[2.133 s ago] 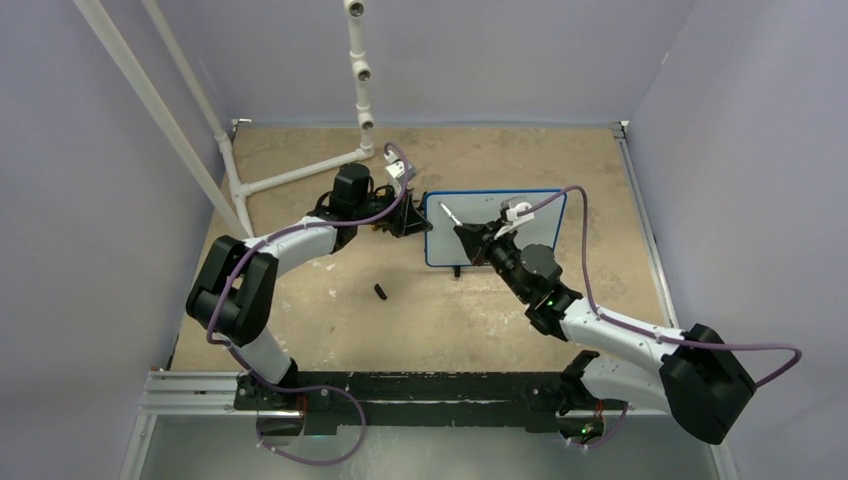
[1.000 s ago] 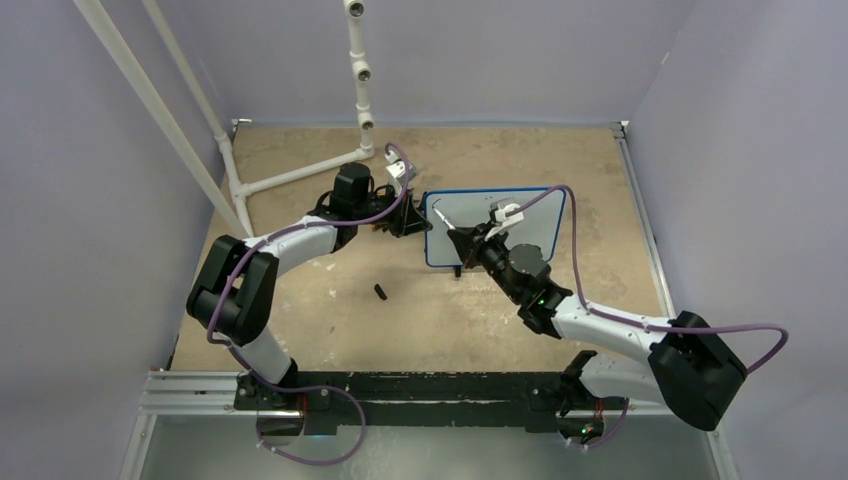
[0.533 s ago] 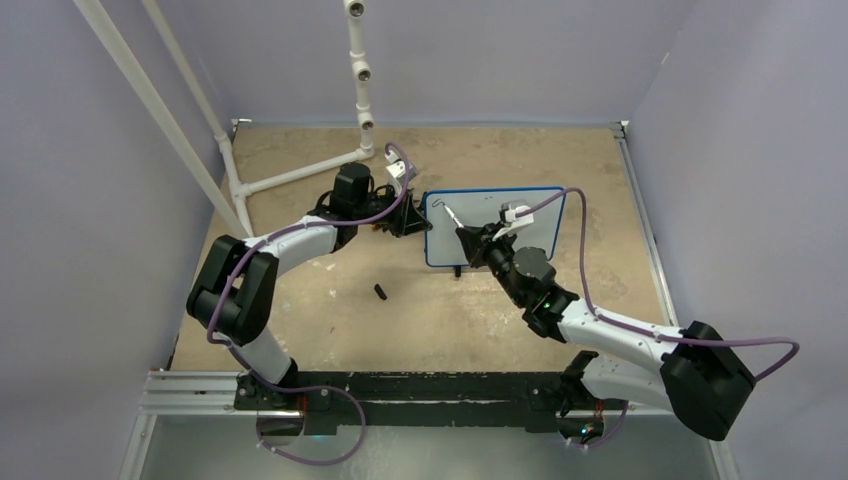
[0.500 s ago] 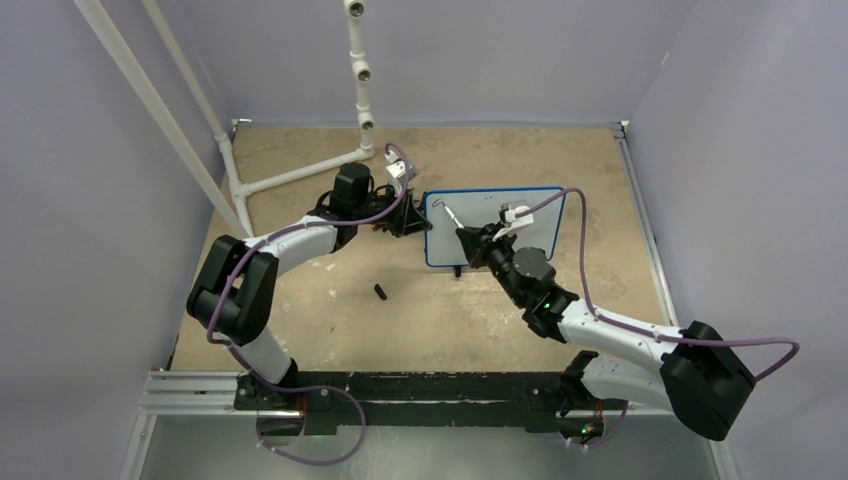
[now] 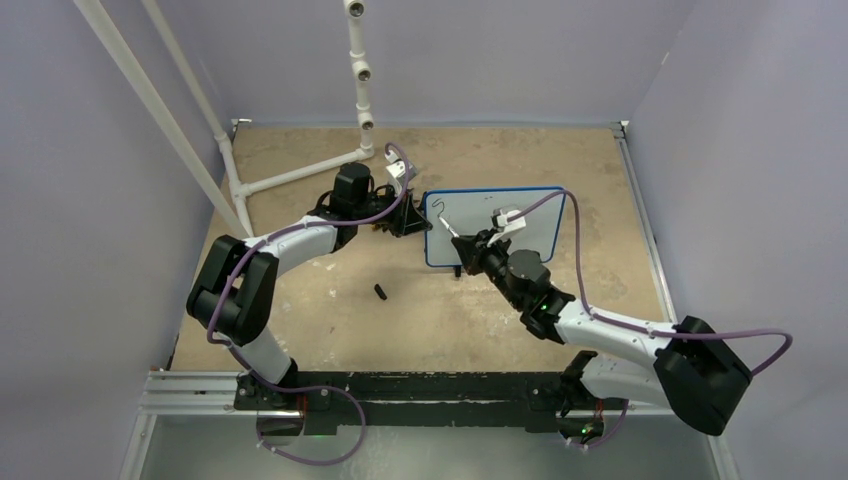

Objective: Write a sentence on the whiteboard

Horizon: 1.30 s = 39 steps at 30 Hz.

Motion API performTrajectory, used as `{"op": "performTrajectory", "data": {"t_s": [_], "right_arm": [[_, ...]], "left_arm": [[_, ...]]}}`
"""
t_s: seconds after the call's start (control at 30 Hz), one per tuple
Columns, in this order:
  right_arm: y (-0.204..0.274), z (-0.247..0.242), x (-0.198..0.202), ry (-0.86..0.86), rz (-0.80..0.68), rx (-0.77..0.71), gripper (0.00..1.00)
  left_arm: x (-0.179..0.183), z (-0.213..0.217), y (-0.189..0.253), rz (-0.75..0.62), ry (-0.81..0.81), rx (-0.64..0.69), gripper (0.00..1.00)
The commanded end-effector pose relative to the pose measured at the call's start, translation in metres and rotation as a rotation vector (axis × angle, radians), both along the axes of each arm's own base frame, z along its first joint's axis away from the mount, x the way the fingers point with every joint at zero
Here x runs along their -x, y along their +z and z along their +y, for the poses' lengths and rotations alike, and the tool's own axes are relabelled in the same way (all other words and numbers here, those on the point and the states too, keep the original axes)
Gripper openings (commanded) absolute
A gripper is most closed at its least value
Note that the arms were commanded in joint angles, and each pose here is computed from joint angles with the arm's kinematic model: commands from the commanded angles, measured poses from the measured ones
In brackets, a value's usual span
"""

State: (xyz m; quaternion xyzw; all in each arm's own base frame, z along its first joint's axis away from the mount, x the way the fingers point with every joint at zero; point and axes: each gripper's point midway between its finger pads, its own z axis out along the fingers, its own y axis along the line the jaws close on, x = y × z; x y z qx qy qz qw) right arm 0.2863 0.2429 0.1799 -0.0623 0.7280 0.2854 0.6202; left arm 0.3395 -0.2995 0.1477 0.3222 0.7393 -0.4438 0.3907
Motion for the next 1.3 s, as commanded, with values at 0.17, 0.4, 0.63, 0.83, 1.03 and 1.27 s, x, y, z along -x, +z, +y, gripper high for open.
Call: {"op": "performTrajectory", "data": {"t_s": [0.17, 0.4, 0.63, 0.83, 1.03, 1.27], "right_arm": [[0.029, 0.016, 0.004, 0.032, -0.082, -0.042, 0.00], [0.043, -0.012, 0.008, -0.078, -0.102, -0.110, 0.00], [0.034, -0.019, 0.004, -0.129, -0.062, -0.092, 0.00], [0.035, -0.014, 0.001, -0.120, -0.070, -0.080, 0.00], [0.035, -0.010, -0.002, -0.112, -0.073, -0.066, 0.00], [0.039, -0.009, -0.003, -0.114, -0.083, -0.064, 0.00]], "left_arm": [[-0.005, -0.005, 0.017, -0.057, -0.013, 0.016, 0.00], [-0.005, -0.005, 0.016, -0.057, -0.011, 0.014, 0.00], [-0.005, -0.005, 0.015, -0.053, -0.011, 0.013, 0.00], [-0.005, -0.005, 0.014, -0.050, -0.011, 0.012, 0.00], [-0.005, -0.005, 0.014, -0.051, -0.013, 0.012, 0.00], [-0.005, -0.005, 0.014, -0.050, -0.012, 0.011, 0.00]]}}
